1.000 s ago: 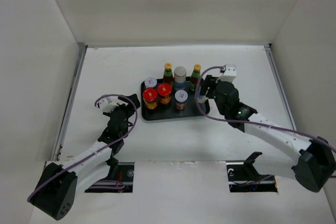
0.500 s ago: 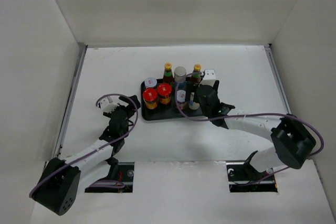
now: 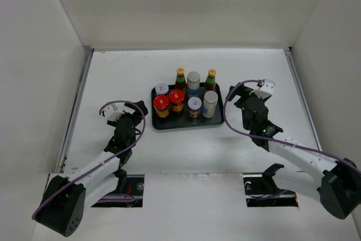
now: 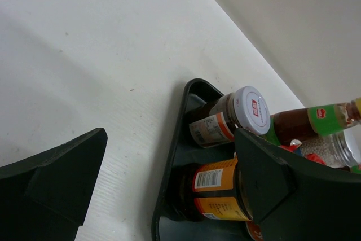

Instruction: Organize the condiment bottles

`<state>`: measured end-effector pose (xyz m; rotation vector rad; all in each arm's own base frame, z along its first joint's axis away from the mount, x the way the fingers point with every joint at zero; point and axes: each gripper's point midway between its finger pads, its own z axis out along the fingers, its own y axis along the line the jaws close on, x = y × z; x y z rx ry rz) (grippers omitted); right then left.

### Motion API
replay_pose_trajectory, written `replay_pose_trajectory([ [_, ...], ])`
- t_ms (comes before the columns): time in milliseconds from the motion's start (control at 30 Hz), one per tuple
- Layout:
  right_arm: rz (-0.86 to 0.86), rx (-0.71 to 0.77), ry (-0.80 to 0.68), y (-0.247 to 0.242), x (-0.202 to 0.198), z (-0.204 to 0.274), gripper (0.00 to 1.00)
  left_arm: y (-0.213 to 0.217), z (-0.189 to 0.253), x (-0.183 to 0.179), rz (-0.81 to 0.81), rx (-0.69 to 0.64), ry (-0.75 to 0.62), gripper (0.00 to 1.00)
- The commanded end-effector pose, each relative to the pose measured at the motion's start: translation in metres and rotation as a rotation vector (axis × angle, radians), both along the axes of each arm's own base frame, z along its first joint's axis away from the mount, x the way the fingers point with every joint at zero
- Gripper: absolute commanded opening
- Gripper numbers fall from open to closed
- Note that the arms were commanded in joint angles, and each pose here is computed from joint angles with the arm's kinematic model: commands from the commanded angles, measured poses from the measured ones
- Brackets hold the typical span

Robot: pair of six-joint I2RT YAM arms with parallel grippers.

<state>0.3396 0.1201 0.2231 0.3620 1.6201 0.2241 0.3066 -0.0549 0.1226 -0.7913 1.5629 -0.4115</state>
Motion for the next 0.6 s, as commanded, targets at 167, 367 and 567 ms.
replay_pose_trajectory([
  [167,-0.124,0.235,0.059,-0.031,-0.004,-0.046,1.00,0.003,0.022,0.013,0.007,0.048,0.110,1.00],
  [367,-0.088,0.252,0.119,-0.026,-0.005,-0.055,1.00,0.003,0.030,0.016,0.017,0.125,0.287,1.00],
  [567,-0.071,0.239,0.117,-0.023,-0.005,-0.053,1.00,-0.015,0.046,0.019,-0.037,0.174,0.318,1.00],
])
